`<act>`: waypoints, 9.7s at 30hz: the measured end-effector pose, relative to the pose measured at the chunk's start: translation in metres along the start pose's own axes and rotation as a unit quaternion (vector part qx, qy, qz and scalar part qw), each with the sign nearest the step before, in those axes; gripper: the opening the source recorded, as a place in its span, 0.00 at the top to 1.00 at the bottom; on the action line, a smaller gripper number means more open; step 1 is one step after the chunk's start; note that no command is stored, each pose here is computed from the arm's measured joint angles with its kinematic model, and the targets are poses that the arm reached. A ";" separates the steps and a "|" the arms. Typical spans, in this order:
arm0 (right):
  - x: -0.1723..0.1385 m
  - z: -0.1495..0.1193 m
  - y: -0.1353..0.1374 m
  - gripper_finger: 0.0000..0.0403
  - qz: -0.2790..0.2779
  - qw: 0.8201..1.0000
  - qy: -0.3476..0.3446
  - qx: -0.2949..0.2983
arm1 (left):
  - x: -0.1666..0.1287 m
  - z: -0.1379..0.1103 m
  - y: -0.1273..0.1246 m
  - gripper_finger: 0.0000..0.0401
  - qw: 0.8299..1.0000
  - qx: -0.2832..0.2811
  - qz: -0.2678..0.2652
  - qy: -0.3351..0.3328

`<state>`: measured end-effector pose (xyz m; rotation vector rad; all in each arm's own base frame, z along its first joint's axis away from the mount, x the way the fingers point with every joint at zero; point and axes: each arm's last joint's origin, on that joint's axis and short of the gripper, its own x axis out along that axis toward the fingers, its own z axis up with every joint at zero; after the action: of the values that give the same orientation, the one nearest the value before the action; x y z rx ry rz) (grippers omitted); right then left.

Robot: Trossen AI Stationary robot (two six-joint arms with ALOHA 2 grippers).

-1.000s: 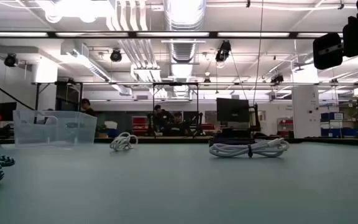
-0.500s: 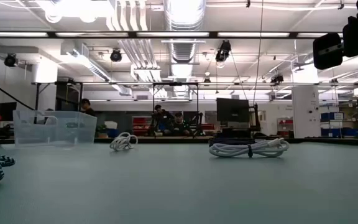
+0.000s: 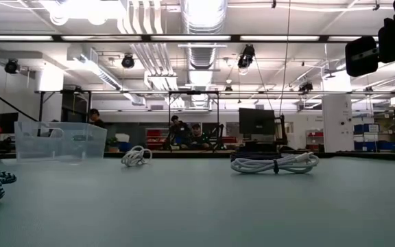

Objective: Pick and place USB-C Cables

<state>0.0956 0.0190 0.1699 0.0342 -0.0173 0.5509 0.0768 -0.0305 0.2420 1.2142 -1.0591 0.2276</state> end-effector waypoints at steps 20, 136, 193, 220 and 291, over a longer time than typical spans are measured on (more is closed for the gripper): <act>0.000 0.000 0.000 0.93 0.000 1.000 0.000 0.000 | 0.000 0.000 0.000 1.00 1.000 0.000 0.000 0.000; -0.015 0.051 -0.003 0.93 -0.232 0.915 -0.236 -0.229 | 0.072 -0.042 -0.107 1.00 0.243 -0.699 -0.027 0.672; -0.014 0.047 -0.005 0.93 -0.244 0.919 -0.214 -0.226 | 0.138 0.077 -0.223 1.00 0.120 -0.339 -0.412 0.837; -0.014 0.047 -0.005 0.93 -0.243 0.920 -0.214 -0.221 | 0.131 0.075 -0.232 0.66 0.178 -0.306 -0.404 0.844; -0.013 0.047 -0.005 0.93 -0.242 0.921 -0.214 -0.218 | 0.104 0.081 -0.252 0.95 0.163 -0.337 -0.413 0.830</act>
<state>0.0864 0.0061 0.2164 -0.2718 -0.5459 0.0244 0.2527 -0.2357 0.1549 -0.0697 1.5043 0.0527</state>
